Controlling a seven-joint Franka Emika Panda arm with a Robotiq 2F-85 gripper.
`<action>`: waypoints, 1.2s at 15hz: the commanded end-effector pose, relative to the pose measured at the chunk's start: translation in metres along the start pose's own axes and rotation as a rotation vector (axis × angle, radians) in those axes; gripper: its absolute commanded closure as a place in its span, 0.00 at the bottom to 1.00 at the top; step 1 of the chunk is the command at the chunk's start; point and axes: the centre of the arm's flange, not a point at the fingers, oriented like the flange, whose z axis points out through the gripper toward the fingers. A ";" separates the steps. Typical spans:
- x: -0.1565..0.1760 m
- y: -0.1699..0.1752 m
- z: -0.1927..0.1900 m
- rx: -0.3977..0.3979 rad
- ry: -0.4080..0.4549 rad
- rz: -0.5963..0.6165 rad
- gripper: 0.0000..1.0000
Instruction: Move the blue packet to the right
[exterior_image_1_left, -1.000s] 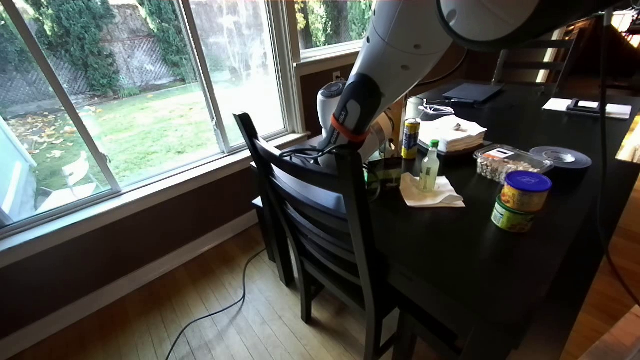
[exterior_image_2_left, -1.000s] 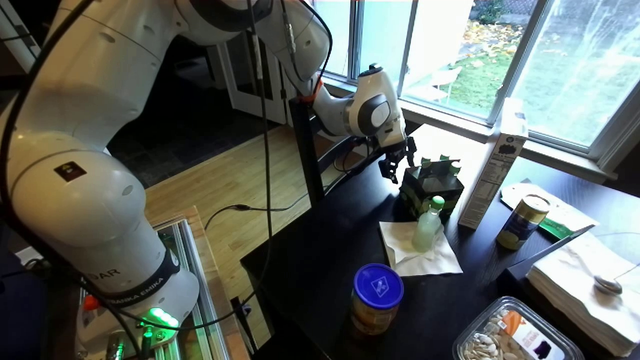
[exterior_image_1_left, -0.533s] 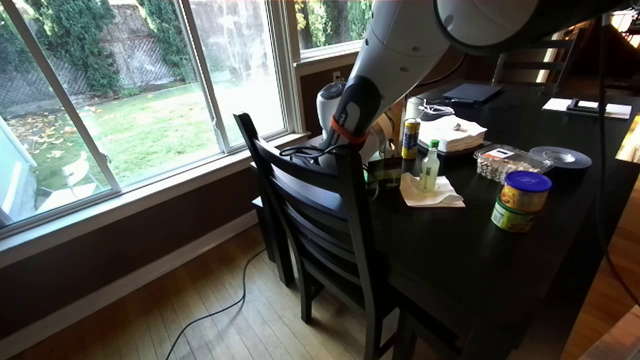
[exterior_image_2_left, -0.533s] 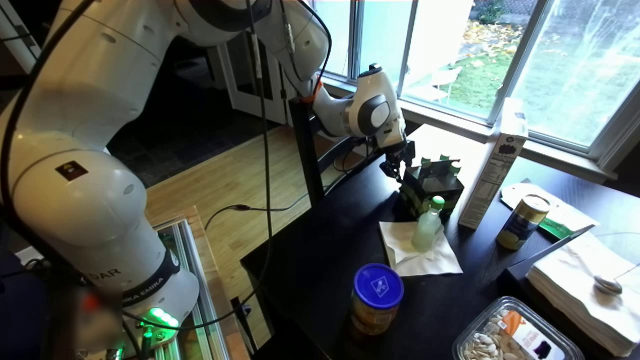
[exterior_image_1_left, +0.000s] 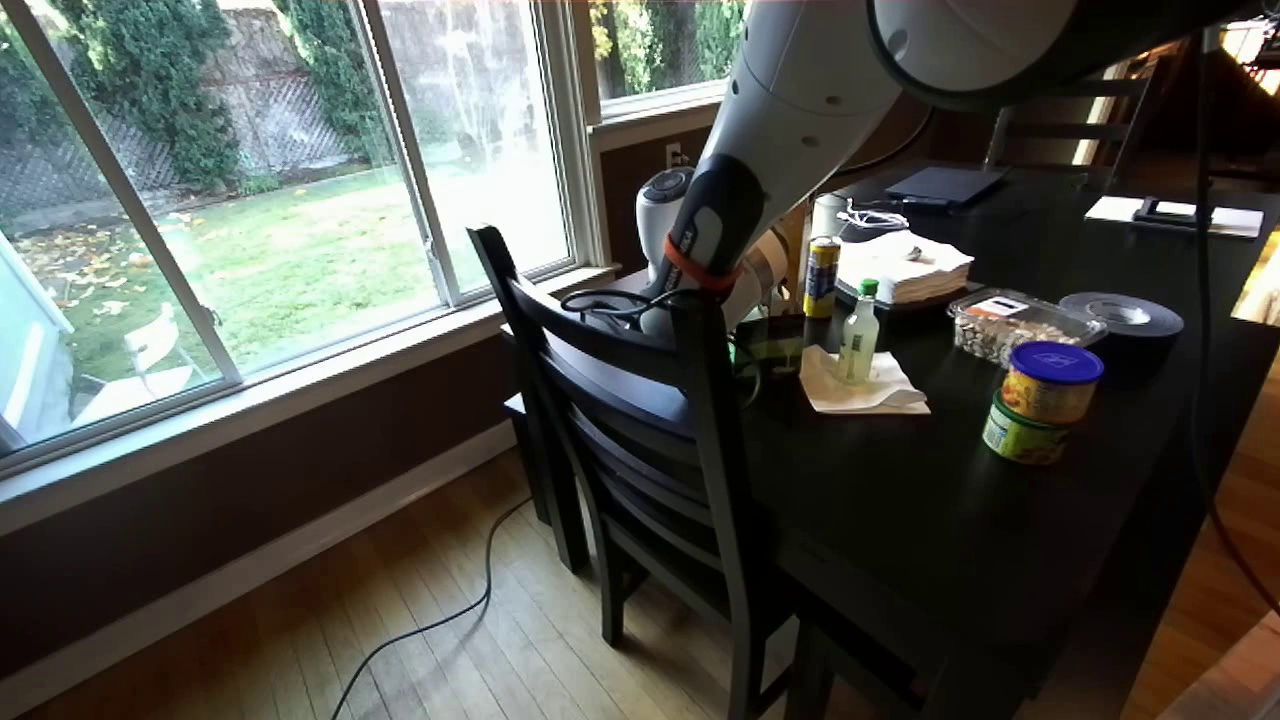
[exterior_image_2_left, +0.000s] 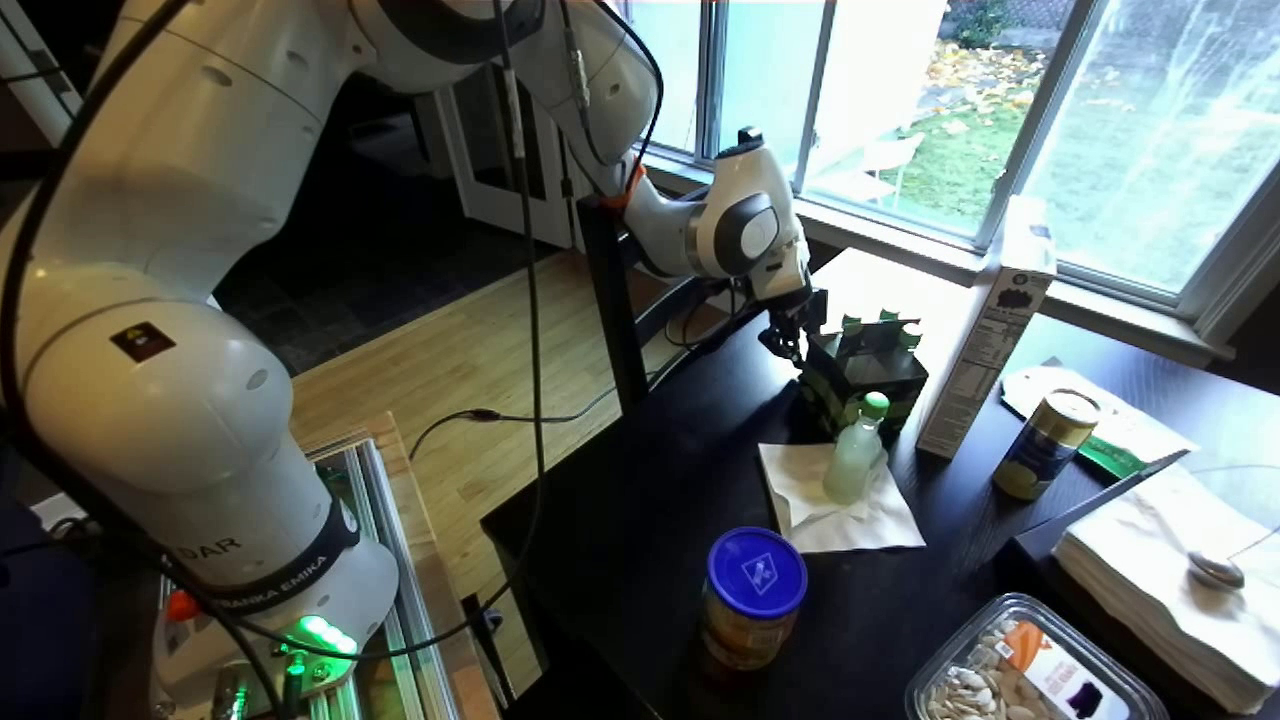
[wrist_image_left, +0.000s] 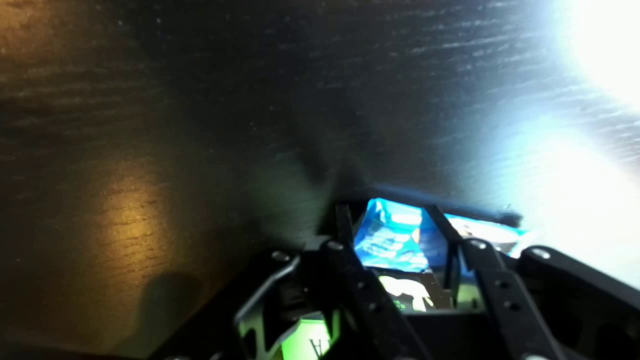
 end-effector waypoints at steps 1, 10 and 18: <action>-0.008 0.017 0.016 -0.023 0.010 0.011 0.62; -0.006 0.018 0.007 -0.020 0.011 -0.011 1.00; 0.006 -0.023 -0.068 0.075 0.086 -0.139 1.00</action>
